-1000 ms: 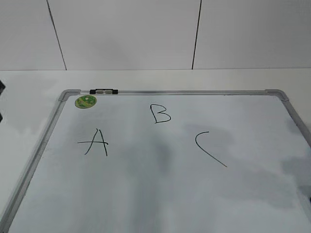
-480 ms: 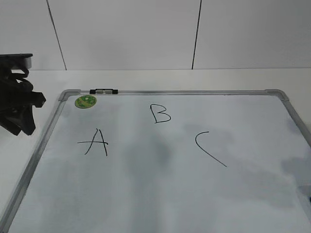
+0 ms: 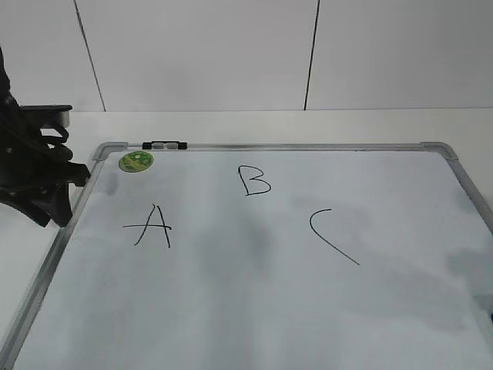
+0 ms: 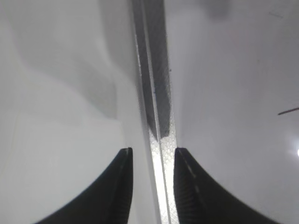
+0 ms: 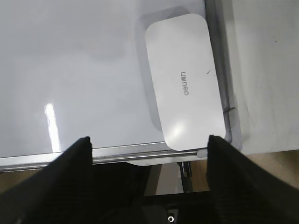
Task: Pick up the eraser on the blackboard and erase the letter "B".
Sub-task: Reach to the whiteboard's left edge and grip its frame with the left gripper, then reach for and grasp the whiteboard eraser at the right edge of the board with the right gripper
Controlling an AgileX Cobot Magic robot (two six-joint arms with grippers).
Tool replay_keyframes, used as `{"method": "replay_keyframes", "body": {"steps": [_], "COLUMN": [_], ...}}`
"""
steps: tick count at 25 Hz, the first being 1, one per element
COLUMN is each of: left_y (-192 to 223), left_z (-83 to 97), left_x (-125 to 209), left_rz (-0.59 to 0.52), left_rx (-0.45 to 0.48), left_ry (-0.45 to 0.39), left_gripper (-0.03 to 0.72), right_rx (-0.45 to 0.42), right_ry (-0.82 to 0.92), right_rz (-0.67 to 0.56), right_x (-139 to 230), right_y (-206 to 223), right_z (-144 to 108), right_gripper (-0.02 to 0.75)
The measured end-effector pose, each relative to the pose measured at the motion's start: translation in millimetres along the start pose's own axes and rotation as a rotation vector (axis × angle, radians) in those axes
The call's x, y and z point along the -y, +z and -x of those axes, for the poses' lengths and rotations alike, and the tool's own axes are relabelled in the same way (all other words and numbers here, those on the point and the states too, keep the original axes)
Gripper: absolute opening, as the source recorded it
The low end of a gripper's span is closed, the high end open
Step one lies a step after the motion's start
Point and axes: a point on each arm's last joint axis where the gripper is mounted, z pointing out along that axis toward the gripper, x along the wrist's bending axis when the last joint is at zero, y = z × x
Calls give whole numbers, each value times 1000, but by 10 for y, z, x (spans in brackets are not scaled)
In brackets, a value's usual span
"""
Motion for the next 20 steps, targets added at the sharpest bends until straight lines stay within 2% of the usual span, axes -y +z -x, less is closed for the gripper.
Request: {"method": "replay_keyframes", "body": {"steps": [6,16,20], "left_y": [9,202,199], "left_z": [-2,-22,-22], "left_x": [-23,-38,-43], "left_rz": [23,-27,-25], "left_rx": [-1,-4,-4], "left_ry": [0,-6,-5], "left_gripper": [226,224,176], "right_rx": [0,0,0], "right_ry": [0,0,0], "right_rz": [0,0,0], "right_x": [0,0,0], "right_y": [0,0,0], "right_z": [0,0,0], "right_gripper": [584,584,584]}}
